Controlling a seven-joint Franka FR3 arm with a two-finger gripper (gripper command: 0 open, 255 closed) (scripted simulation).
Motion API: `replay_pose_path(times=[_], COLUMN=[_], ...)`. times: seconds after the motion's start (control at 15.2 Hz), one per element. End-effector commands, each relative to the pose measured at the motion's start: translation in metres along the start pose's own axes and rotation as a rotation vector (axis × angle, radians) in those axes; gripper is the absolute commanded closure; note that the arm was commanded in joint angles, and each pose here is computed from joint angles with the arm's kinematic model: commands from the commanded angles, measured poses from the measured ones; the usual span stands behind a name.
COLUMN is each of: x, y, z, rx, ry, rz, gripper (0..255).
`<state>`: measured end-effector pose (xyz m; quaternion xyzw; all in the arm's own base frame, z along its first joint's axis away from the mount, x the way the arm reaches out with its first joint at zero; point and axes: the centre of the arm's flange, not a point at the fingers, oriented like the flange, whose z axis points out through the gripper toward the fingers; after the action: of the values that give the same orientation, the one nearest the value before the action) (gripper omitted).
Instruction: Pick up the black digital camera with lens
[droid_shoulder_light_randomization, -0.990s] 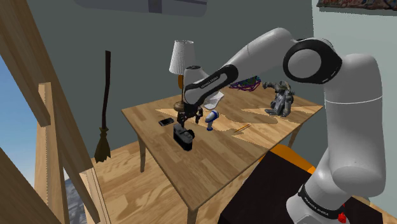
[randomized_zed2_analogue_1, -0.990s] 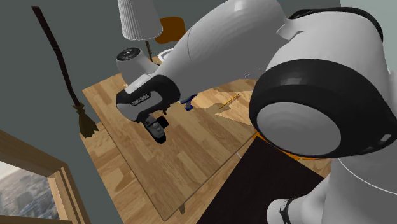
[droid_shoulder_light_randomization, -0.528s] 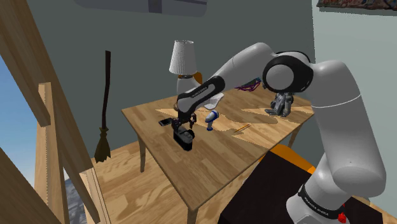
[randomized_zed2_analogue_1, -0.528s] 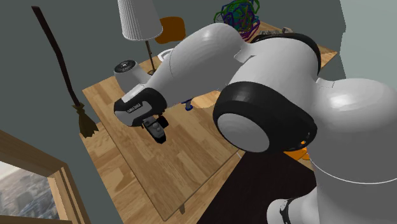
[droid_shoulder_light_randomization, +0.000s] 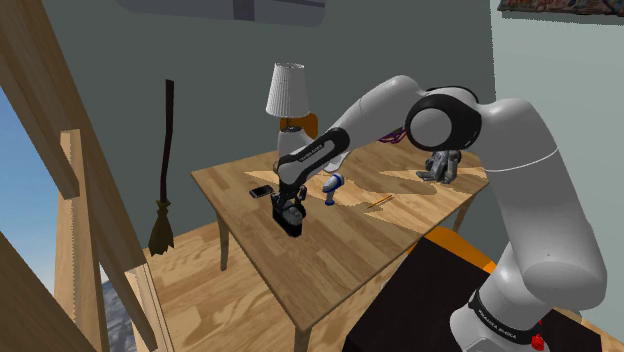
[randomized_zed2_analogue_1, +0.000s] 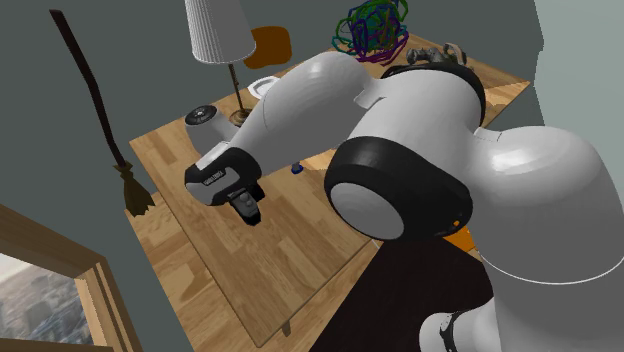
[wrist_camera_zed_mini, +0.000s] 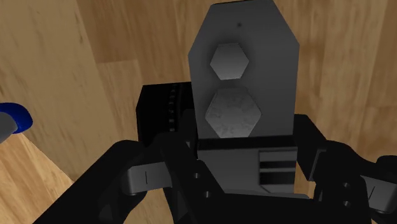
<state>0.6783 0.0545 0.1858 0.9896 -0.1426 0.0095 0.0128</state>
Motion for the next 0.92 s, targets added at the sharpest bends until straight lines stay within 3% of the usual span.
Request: replay_pose_path(times=[0.0,0.46,0.86], x=[0.0,-0.001,0.0], y=[0.0,0.001,0.001], z=[0.001,0.001,-0.03], rx=[0.0,0.0,0.0], ry=[0.0,0.0,0.0], rz=[0.001,0.001,0.001], gripper=[255,255,255])
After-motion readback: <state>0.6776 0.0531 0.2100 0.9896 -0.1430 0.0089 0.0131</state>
